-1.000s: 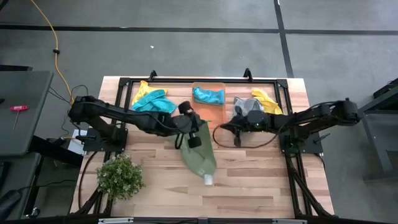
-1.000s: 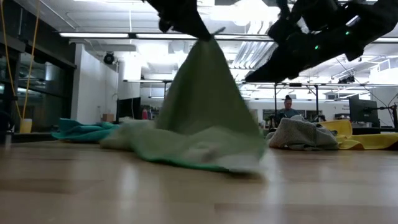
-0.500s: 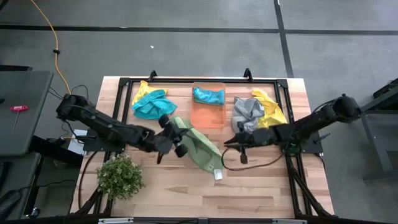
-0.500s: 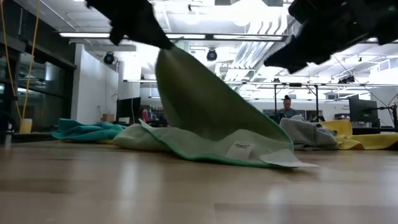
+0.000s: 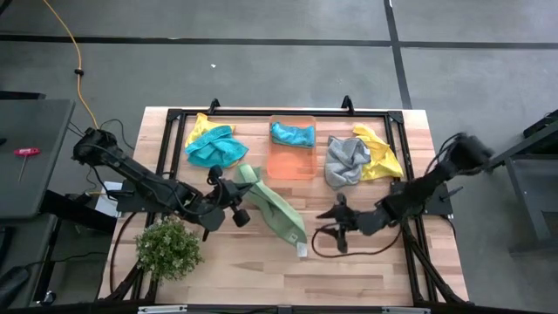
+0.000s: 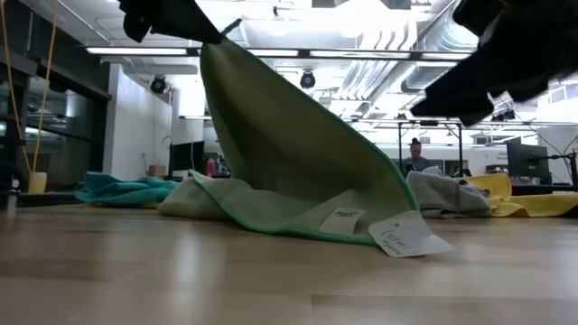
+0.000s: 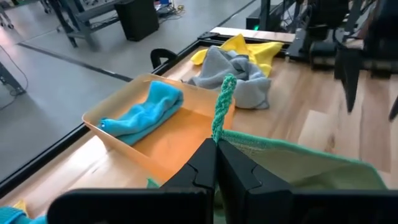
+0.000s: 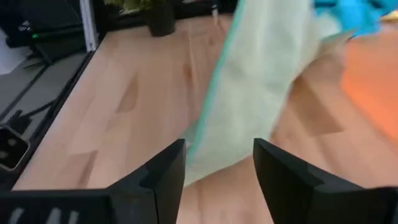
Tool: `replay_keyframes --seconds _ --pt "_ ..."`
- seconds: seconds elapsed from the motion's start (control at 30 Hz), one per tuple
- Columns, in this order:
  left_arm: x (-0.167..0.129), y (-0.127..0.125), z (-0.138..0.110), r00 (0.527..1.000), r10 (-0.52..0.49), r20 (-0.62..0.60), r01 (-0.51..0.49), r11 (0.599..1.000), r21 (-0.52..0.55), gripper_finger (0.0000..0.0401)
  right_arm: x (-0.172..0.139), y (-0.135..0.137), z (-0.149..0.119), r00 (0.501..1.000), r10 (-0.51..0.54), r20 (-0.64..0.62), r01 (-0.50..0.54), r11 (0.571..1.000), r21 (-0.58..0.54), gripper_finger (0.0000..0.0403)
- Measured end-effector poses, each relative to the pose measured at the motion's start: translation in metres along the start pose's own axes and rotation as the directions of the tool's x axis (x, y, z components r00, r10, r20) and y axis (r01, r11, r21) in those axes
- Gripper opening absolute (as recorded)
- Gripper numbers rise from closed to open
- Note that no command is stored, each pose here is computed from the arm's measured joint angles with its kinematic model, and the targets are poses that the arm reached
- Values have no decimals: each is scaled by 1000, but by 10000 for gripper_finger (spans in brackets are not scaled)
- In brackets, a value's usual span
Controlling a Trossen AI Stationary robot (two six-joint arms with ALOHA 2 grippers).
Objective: Fold microfiber towels
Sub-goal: Fold the green microfiber cloth
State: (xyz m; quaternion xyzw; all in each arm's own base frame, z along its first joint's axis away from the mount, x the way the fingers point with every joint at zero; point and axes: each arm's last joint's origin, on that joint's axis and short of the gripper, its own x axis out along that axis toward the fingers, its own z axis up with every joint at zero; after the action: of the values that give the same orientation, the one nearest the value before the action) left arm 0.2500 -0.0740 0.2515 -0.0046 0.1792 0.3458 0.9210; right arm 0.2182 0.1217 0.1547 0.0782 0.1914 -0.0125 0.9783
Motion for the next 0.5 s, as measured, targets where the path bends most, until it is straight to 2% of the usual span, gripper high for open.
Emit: replay_keyframes --seconds 0.27,0.4,0.5 --pt "-2 -1 0 1000 -6 3 6 1000 -15 0 57 34 -27 995 -23 -99 12 994 -106 181" --pt "-3 -2 0 1000 -16 5 16 1000 -16 0 76 45 -28 975 -117 -188 90 985 -150 181" --pt "-5 -3 -1 1000 -22 5 22 1000 -13 0 80 48 -25 945 -205 -255 174 975 -141 181"
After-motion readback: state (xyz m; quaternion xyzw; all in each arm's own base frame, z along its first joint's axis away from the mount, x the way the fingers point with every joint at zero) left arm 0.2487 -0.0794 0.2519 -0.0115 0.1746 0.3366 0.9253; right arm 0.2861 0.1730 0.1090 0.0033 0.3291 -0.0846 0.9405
